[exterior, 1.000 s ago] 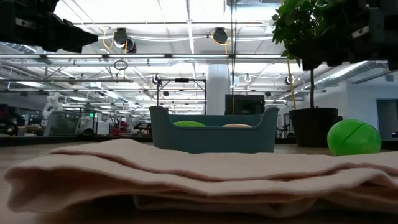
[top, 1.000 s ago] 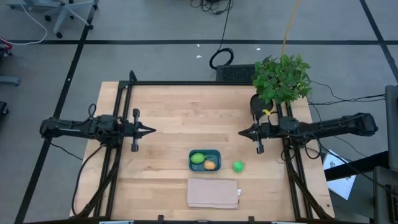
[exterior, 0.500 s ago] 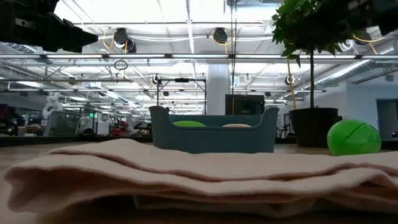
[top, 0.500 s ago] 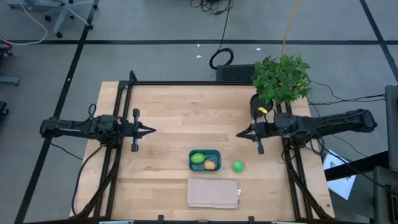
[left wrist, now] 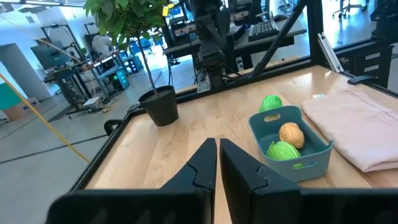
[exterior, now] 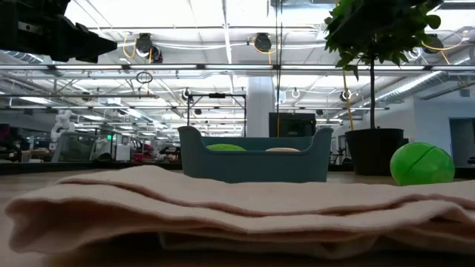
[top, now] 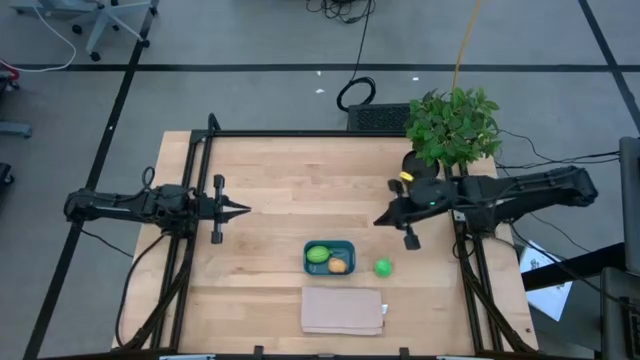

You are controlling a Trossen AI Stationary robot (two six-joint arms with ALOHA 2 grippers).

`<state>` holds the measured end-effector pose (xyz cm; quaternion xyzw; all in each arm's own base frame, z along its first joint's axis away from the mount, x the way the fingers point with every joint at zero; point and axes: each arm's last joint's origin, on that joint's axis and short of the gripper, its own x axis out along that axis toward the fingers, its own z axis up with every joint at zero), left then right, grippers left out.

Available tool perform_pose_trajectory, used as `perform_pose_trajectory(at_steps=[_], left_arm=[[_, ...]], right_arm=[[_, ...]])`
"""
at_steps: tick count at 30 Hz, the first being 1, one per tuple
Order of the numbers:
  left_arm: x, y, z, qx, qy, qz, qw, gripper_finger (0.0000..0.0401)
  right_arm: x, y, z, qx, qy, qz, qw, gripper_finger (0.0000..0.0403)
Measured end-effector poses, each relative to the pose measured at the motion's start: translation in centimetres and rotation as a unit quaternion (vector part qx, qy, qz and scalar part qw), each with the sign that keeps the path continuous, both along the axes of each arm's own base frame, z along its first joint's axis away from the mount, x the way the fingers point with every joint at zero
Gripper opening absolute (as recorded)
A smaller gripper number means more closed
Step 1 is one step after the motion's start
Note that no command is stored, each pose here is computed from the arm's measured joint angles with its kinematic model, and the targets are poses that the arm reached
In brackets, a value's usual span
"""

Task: Pick and placing Produce into tupperware
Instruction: Put the green avocado into the dark blue bin

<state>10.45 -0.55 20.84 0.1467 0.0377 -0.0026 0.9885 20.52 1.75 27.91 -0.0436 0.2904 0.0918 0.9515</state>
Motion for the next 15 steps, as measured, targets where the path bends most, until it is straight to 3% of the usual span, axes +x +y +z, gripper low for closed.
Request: perform_pose_trajectory(at_steps=[8, 15], left_arm=[[0.0, 0.0, 0.0, 0.002, 0.0, 0.0, 1.0, 0.0026], [0.0, 0.0, 0.0, 0.002, 0.0, 0.0, 1.0, 0.0026]], right_arm=[[2.3, 0.5, 2.4, 0.007, 0.06, 0.069, 0.996, 0.0], [4.4, 0.6, 4.0, -0.005, 0.119, 0.08, 0.99, 0.0]])
